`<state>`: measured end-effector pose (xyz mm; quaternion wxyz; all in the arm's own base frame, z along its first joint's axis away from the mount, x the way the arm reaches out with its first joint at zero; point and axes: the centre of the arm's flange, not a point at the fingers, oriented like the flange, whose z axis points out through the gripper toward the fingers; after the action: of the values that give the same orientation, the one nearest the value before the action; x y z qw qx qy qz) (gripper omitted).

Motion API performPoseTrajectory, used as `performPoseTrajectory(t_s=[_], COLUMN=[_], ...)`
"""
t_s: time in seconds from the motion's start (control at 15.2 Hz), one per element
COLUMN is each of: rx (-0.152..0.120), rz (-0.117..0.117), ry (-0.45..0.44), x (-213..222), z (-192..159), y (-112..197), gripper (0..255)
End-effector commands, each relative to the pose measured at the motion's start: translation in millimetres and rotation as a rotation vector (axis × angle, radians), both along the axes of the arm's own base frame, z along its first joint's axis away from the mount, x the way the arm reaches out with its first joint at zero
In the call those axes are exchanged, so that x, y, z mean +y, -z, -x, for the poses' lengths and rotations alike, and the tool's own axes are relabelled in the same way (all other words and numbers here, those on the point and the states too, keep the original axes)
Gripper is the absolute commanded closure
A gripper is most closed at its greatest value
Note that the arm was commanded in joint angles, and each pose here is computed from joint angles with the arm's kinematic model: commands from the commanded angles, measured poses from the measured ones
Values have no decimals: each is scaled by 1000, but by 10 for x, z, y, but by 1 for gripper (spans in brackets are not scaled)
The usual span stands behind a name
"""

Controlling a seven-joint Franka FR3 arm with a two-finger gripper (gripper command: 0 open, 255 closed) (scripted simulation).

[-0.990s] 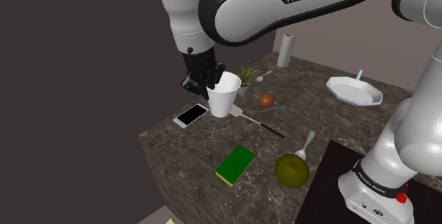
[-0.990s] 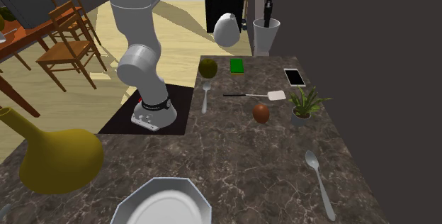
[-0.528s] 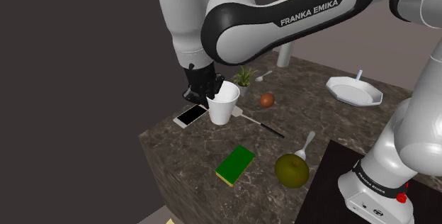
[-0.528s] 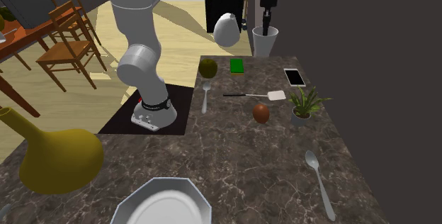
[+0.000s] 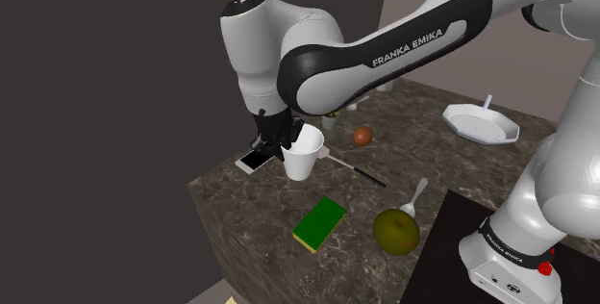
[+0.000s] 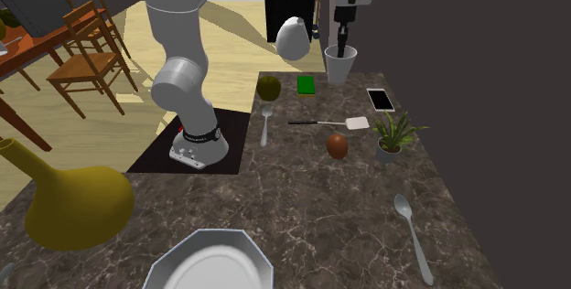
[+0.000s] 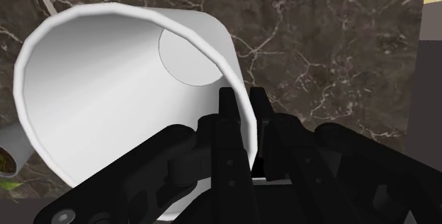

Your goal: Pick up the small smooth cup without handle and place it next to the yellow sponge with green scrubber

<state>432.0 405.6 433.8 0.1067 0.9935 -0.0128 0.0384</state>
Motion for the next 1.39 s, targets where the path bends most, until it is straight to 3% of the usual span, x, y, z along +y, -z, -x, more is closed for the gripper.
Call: performPoseTrajectory(t_s=[0.0, 0.66, 1.19, 1.25, 1.32], rx=[0, 0, 0, 0, 0], rz=[0, 0, 0, 0, 0], ry=[0, 0, 0, 0, 0], x=[3, 3, 3, 3, 3], z=[10, 10, 10, 10, 10], y=[108, 629, 629, 629, 629], gripper=[255, 255, 255, 0, 0])
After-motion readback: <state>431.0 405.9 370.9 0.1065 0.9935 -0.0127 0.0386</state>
